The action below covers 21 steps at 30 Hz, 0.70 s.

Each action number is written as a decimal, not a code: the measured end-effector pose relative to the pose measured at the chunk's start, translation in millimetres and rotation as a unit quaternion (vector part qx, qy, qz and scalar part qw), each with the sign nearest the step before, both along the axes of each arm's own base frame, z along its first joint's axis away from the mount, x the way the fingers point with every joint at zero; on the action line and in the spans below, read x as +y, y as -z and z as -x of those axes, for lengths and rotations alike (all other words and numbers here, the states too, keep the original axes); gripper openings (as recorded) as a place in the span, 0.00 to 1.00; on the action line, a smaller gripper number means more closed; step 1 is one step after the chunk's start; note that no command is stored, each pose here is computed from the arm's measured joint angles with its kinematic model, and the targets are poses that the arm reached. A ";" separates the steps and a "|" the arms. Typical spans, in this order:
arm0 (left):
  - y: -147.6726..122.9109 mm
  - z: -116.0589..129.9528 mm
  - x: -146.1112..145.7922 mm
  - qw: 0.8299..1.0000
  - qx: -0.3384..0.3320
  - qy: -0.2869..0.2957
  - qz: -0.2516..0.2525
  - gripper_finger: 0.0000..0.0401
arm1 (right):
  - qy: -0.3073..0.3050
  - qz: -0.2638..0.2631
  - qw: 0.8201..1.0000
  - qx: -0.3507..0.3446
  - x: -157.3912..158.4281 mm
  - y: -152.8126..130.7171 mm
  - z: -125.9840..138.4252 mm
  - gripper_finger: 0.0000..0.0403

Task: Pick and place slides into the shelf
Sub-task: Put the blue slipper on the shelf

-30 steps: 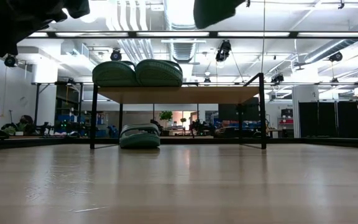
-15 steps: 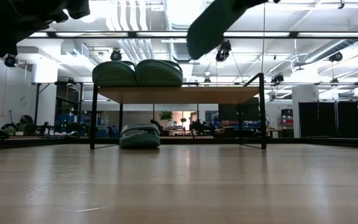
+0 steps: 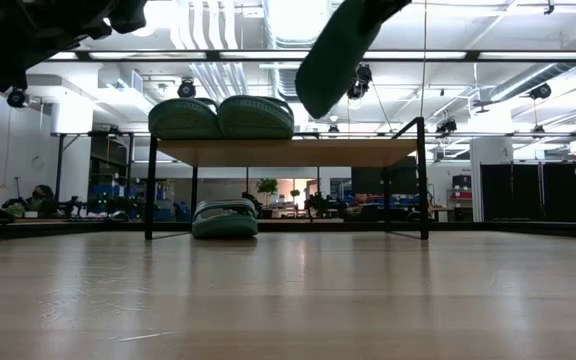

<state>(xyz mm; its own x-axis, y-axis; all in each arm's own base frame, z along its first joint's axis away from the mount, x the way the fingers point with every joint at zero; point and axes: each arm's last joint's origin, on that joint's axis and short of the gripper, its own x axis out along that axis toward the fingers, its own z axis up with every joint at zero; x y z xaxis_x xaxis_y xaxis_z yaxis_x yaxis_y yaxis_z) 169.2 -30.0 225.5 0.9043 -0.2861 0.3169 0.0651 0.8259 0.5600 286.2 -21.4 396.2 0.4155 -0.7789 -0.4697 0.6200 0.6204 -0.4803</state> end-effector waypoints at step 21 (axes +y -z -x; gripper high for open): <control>0.0 0.1 0.0 1.000 0.000 0.000 0.000 0.44 | 0.003 0.047 0.996 0.075 63.8 50.2 1.7 0.15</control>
<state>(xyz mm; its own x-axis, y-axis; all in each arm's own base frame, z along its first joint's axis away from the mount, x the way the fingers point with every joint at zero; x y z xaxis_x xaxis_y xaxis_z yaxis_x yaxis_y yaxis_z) 169.1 -30.0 225.5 0.9041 -0.2861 0.3173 0.0648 0.8260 0.5600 284.5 42.4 346.1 0.3412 -0.8248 -0.4508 0.5403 0.5645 -0.6240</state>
